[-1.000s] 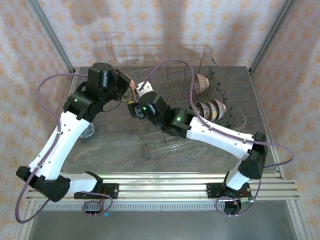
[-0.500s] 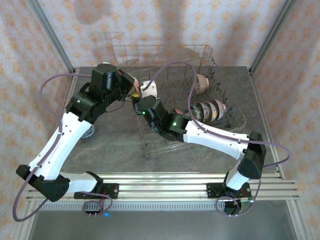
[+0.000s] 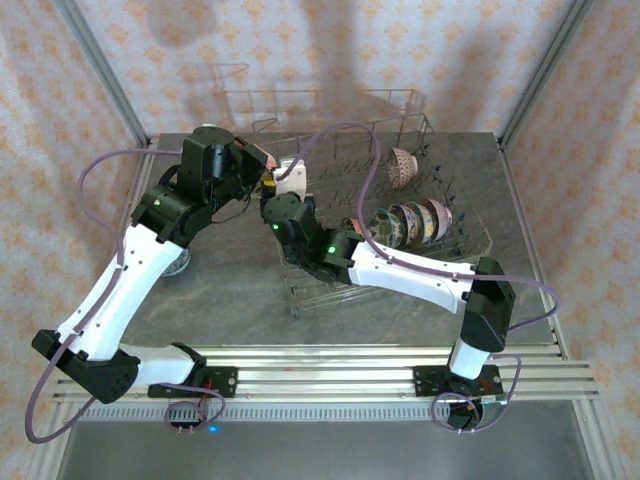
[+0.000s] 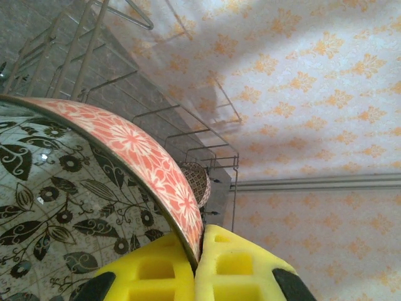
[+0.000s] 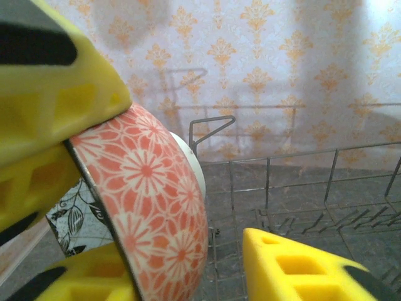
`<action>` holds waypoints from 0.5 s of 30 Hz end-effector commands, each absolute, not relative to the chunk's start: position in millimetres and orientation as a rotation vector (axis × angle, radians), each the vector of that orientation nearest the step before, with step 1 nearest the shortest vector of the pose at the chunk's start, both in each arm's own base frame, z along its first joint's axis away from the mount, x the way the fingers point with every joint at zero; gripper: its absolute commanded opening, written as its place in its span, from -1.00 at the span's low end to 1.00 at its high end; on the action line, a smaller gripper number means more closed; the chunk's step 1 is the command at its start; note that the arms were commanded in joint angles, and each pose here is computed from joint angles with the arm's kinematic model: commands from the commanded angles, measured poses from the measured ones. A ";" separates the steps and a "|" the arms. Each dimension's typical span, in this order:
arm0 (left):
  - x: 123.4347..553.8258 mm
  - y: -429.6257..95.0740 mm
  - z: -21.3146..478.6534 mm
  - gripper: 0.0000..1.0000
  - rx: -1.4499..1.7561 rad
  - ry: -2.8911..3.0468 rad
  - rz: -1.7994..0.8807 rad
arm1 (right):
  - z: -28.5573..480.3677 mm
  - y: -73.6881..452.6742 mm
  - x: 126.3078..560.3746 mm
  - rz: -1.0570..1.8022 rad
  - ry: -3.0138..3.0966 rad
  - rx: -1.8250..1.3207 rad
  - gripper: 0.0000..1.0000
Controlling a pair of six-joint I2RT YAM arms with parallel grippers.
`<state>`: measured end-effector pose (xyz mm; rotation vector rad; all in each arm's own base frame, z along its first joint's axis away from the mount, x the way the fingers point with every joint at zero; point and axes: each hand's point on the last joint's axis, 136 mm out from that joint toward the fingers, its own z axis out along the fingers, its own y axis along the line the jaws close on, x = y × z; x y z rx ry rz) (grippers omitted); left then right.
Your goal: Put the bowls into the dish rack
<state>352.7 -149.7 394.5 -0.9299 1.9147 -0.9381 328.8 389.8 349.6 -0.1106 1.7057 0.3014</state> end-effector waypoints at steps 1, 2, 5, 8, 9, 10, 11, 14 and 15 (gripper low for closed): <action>348.5 -147.0 417.9 -1.00 -0.930 1.834 -0.990 | 362.2 380.3 337.8 0.256 1.663 -0.019 -0.39; 348.5 -147.3 417.3 -1.00 -0.930 1.833 -0.995 | 362.5 380.2 338.5 0.251 1.663 -0.016 -0.43; 348.3 -148.3 417.3 -1.00 -0.930 1.833 -1.002 | 361.6 380.8 341.0 0.221 1.661 -0.013 -0.52; 346.8 -149.3 416.2 -1.00 -0.926 1.839 -1.009 | 364.9 377.9 343.3 0.194 1.650 0.006 -0.60; 346.4 -148.7 415.0 -1.00 -0.927 1.840 -1.009 | 366.7 376.9 343.6 0.186 1.646 0.015 -0.66; 346.1 -148.2 412.2 -1.00 -0.932 1.843 -1.005 | 367.9 376.5 343.9 0.181 1.646 0.019 -0.70; 345.0 -147.6 409.5 -1.00 -0.934 1.846 -1.001 | 369.3 375.5 344.4 0.170 1.647 0.022 -0.72; 343.0 -146.1 400.5 -0.93 -0.947 1.852 -0.996 | 372.4 372.9 344.3 0.156 1.650 0.029 -0.90; 342.9 -145.7 398.9 -0.90 -0.950 1.852 -0.997 | 372.3 371.5 344.7 0.150 1.649 0.035 -0.90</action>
